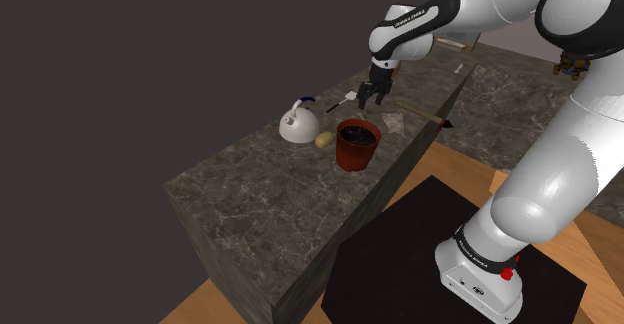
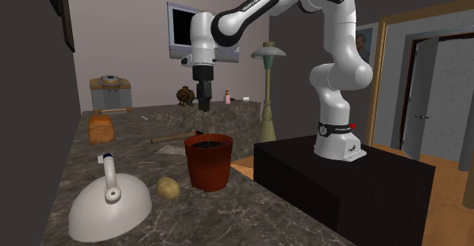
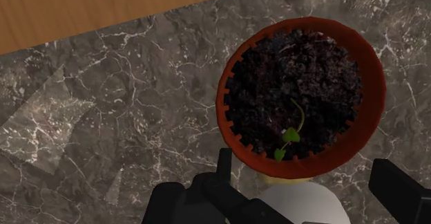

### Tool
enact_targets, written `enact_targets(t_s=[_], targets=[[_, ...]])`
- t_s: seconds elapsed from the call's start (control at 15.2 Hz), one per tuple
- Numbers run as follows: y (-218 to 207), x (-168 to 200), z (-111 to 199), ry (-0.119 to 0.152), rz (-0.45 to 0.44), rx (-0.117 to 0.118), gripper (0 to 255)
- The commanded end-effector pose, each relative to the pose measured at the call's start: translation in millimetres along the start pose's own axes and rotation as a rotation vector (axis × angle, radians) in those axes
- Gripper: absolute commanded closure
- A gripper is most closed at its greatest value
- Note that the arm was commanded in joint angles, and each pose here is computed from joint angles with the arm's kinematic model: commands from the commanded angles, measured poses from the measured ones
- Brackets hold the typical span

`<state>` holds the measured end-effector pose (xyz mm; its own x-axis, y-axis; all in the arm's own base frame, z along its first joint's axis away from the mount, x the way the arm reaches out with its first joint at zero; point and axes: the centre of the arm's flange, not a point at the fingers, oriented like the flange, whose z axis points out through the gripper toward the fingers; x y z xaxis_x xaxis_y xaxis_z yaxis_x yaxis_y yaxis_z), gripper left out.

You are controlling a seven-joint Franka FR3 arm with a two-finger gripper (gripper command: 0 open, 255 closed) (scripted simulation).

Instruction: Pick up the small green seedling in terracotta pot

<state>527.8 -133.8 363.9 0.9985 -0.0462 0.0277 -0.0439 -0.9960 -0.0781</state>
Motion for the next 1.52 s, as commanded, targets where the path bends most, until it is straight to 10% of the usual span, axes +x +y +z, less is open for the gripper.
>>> enact_targets(t_s=[0.0,0.26,0.33,1.45], targets=[[1.2,0.6,10.1,0.001,0.000,0.000,0],[2.3,0.2,23.7,0.001,0.000,0.000,0],[2.2,0.6,24.1,0.001,0.000,0.000,255],[-1.0,1.4,-18.4,0.001,0.000,0.000,255]])
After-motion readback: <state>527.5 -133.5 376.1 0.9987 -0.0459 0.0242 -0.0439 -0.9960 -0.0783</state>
